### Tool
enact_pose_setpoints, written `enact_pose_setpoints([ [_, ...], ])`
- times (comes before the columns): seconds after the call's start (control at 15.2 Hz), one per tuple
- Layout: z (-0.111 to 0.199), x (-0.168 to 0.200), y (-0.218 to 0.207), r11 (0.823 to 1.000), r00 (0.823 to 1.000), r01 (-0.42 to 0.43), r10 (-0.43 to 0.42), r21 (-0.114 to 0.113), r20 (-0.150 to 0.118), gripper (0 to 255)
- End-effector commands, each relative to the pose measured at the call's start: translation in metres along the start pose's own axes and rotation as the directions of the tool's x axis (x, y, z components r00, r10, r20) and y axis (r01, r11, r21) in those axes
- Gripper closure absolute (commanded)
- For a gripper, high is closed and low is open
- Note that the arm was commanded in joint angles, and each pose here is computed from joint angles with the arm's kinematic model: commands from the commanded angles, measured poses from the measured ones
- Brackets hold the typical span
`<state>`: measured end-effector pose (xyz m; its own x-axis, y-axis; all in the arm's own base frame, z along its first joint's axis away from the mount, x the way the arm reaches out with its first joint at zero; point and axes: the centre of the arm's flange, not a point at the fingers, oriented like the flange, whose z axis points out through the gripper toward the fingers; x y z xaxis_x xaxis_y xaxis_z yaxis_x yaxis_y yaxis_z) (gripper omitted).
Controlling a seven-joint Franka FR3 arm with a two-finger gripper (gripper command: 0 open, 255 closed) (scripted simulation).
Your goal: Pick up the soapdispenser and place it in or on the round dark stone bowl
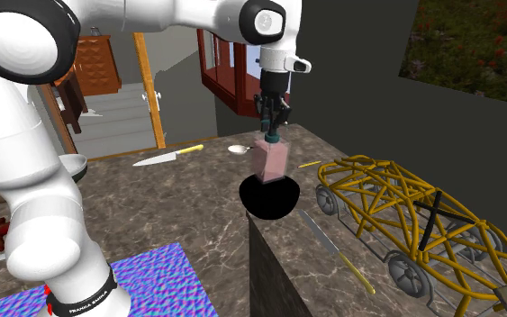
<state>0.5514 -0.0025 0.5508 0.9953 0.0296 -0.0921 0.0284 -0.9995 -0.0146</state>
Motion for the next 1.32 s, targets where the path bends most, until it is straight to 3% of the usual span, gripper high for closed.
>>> enact_pose_setpoints([
  [0.0, 0.011, 0.001, 0.000, 1.000, 1.000, 0.000, 0.000, 0.000, -0.001, 255],
  [0.53, 0.055, 0.006, 0.001, 1.000, 1.000, 0.000, 0.000, 0.000, -0.001, 255],
  [1.06, 0.055, 0.006, 0.001, 1.000, 1.000, 0.000, 0.000, 0.000, -0.001, 255],
  [1.12, 0.055, 0.006, 0.001, 1.000, 1.000, 0.000, 0.000, 0.000, -0.001, 0],
  [1.25, 0.055, 0.006, 0.001, 1.000, 1.000, 0.000, 0.000, 0.000, -0.001, 0],
])
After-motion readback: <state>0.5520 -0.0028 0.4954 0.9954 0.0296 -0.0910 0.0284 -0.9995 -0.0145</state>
